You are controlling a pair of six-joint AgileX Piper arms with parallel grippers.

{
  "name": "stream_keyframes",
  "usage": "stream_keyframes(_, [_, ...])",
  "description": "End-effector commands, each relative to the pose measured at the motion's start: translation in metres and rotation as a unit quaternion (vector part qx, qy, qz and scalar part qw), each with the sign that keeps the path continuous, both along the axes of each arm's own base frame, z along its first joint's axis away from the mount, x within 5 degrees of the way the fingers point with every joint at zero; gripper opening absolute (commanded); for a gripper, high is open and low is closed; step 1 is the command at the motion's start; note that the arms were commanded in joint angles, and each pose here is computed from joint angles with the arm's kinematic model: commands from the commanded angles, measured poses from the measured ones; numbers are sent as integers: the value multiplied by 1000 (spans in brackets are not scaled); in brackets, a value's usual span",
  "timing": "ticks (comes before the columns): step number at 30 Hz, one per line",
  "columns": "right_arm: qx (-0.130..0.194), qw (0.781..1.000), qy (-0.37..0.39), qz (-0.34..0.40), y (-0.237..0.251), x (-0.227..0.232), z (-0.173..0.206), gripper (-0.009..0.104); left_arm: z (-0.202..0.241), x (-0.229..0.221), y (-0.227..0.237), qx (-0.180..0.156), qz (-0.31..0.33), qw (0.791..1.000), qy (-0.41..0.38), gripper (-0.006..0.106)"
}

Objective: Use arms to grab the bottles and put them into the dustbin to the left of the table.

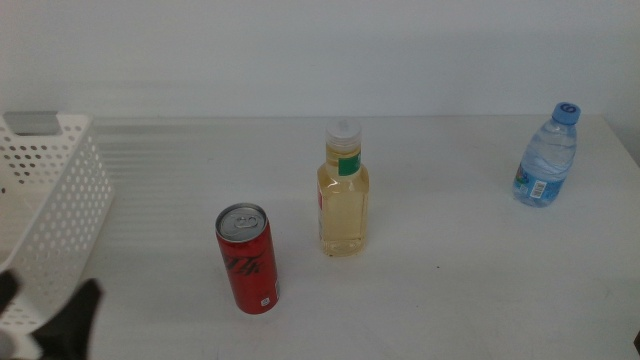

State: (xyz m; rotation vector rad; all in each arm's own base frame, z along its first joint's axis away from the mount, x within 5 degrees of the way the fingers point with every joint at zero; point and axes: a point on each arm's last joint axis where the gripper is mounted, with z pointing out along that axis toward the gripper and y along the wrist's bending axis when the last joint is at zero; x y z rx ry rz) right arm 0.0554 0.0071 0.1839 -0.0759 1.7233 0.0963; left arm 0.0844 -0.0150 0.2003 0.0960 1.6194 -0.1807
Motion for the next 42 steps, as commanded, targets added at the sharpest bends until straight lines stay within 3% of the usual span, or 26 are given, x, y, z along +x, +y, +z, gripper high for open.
stream_keyframes(1, [-5,999,-53,-7,-1,-1,11,60,5,10,-7,-16,-27,999,-31,90])
stream_keyframes(9, [-5,999,-53,-7,-1,-1,11,60,-1,31,-36,-29,-111,993,-39,90])
stream_keyframes(16, [-5,999,-53,-7,-1,-1,11,60,-16,39,-58,-18,-160,987,-20,90])
stream_keyframes(33, [-5,999,-53,-7,-1,-1,11,60,-24,46,-67,-48,-173,983,-27,90])
stream_keyframes(42, [-5,999,-53,-7,-1,-1,11,60,-28,48,-66,-42,-164,985,-19,90])
